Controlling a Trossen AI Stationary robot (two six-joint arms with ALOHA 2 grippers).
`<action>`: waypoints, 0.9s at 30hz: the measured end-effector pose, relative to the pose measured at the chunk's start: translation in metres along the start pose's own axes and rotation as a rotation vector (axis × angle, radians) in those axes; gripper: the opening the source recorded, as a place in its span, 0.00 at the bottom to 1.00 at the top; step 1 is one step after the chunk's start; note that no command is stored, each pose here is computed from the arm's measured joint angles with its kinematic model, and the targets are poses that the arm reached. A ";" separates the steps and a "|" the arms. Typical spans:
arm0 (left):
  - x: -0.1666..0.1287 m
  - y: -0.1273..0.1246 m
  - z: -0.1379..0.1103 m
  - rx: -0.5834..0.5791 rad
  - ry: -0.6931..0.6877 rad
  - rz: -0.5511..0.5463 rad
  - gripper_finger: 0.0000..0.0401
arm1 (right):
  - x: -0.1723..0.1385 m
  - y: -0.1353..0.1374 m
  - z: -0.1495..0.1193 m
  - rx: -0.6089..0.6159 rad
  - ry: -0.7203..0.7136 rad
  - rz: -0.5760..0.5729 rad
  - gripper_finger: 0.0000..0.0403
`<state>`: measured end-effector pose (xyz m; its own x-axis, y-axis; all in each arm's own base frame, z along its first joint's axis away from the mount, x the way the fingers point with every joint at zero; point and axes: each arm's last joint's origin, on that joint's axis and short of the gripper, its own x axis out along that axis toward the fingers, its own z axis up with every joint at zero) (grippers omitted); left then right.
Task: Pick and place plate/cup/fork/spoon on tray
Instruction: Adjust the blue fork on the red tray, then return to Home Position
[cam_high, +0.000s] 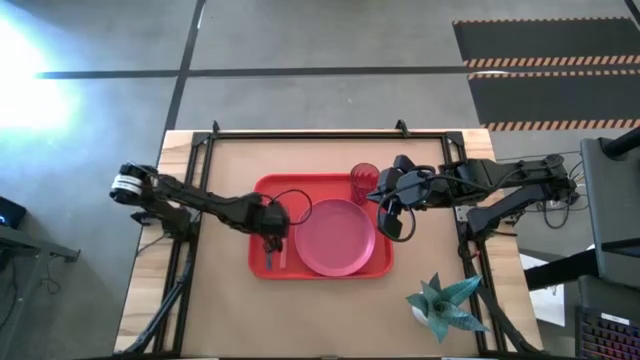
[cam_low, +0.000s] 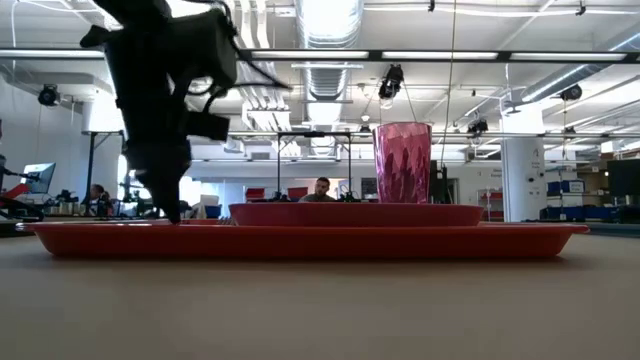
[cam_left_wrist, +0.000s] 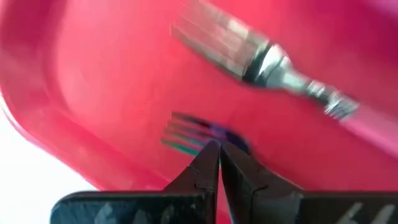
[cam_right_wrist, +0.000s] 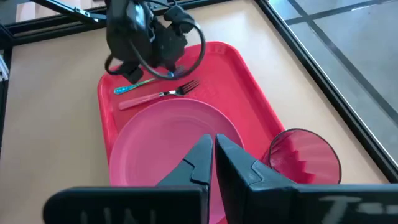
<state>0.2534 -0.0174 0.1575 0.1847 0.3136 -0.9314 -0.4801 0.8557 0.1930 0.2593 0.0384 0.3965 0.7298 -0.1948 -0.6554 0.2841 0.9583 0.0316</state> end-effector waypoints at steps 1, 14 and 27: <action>-0.005 0.000 0.003 0.002 -0.021 -0.008 0.00 | 0.000 0.000 0.000 -0.005 0.000 0.000 0.02; -0.153 0.061 0.017 -0.096 -0.572 -0.027 0.00 | -0.024 -0.002 0.015 -0.156 -0.141 0.078 0.02; -0.191 0.115 -0.039 -0.214 -0.774 0.008 0.00 | -0.094 -0.027 0.014 -0.168 -0.326 0.145 0.02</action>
<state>0.1294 0.0054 0.3456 0.6854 0.5829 -0.4365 -0.6233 0.7795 0.0622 0.1914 0.0280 0.4676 0.9217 -0.0855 -0.3785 0.0778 0.9963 -0.0356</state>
